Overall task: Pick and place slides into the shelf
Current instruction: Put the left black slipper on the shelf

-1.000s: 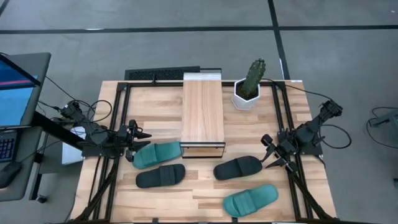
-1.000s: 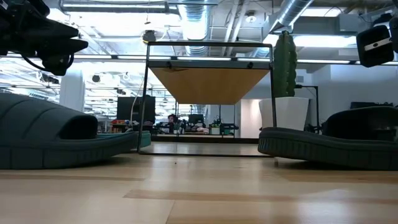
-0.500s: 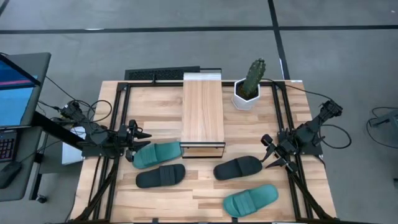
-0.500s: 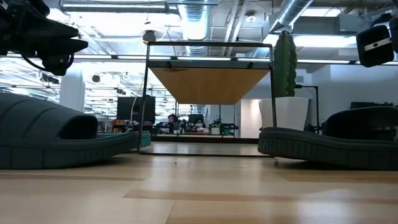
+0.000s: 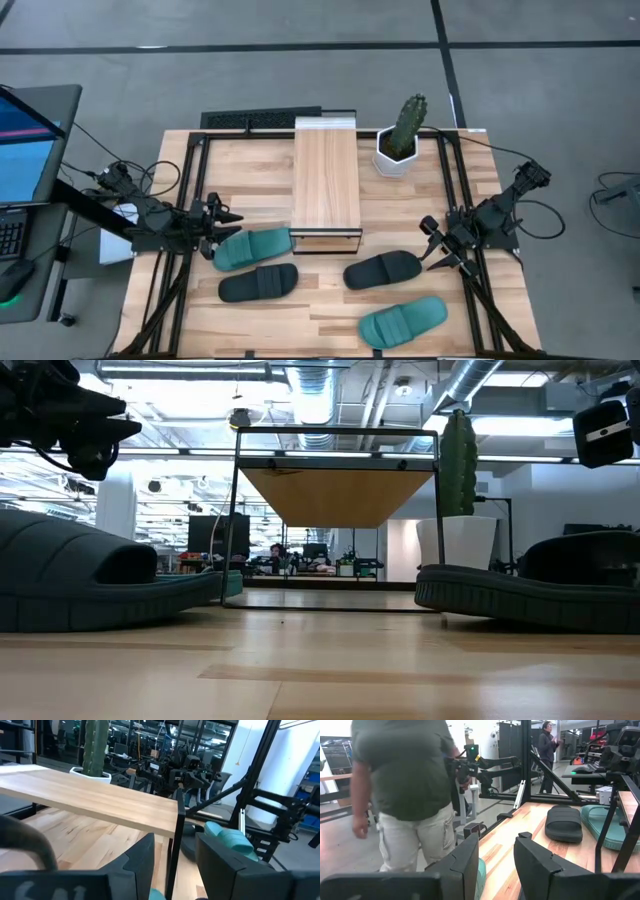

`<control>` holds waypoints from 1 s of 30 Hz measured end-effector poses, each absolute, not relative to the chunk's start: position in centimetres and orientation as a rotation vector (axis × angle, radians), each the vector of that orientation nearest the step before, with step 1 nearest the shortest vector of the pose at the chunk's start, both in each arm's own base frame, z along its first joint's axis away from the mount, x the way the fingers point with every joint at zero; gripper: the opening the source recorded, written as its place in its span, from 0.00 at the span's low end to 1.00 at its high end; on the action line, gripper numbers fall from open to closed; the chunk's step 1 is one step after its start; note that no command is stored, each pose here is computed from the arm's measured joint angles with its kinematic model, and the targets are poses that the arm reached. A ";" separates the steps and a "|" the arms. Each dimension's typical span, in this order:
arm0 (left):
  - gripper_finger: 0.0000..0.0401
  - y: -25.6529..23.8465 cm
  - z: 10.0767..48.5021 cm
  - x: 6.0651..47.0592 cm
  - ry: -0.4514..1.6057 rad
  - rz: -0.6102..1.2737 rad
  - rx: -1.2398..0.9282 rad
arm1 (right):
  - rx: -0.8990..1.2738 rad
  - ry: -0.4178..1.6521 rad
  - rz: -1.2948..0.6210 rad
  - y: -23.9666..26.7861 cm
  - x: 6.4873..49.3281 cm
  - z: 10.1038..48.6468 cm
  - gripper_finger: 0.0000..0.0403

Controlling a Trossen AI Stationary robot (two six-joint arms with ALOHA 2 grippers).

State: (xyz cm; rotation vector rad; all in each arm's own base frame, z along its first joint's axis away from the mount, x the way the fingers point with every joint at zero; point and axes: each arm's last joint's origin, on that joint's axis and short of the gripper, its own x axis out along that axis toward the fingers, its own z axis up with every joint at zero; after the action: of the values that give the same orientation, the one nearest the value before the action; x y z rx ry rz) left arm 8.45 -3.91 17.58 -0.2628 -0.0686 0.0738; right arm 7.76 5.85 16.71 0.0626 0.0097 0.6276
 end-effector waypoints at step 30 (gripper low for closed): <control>0.29 -4.3 21.9 8.0 -0.069 -0.259 -0.646 | 0.063 0.010 0.628 5.9 7.8 16.7 0.28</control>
State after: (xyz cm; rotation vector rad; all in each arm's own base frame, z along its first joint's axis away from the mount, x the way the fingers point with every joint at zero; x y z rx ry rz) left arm 7.97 -4.27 21.93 -0.6462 -0.0688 -0.2593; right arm 7.76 5.85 16.72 0.0629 0.0096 0.6276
